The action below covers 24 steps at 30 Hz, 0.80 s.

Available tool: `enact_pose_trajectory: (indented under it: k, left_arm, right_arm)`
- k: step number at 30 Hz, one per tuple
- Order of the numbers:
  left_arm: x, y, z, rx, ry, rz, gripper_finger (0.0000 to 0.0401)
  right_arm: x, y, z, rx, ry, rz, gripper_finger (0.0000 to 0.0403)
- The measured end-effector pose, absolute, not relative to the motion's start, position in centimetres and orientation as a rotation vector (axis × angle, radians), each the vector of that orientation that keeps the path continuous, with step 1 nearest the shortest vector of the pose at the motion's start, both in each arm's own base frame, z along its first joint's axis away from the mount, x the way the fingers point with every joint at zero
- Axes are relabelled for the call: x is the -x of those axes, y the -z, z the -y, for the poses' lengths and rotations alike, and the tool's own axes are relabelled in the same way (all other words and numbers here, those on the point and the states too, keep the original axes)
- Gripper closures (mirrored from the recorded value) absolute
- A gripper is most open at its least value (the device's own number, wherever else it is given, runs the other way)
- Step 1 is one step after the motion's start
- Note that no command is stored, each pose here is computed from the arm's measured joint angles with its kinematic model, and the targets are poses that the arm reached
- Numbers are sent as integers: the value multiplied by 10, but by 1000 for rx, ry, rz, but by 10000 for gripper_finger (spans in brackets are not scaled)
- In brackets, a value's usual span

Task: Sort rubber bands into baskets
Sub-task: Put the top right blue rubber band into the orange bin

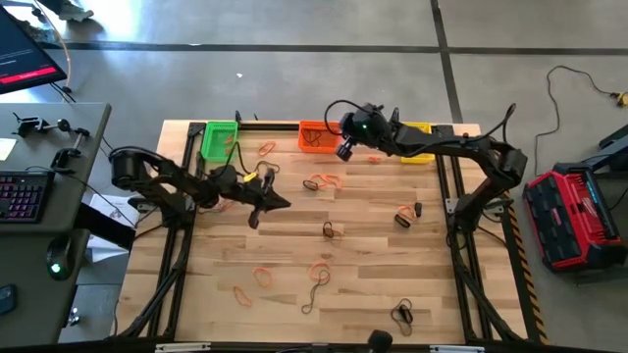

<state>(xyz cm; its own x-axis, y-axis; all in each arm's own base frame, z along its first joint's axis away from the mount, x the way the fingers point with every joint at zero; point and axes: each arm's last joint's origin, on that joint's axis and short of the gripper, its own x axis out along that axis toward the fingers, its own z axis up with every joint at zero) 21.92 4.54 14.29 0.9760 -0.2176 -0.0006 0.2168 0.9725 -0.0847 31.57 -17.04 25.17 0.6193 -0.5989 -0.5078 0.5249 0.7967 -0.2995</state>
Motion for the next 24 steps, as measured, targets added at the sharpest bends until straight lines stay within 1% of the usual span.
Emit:
enact_pose_trajectory:
  k: [5,9,17,24]
  left_arm:
    - [-212,-147,-47,70,204,10,401]
    - [-210,-148,-49,67,192,16,401]
    - [-210,-147,-52,78,179,10,401]
    - [-210,-147,-52,78,180,9,401]
  right_arm:
    - [-318,-254,171,151,647,-602,403]
    - [-322,-262,175,149,662,-618,403]
    - [-360,-264,198,151,624,-760,403]
    - [-385,-245,225,101,559,-869,403]
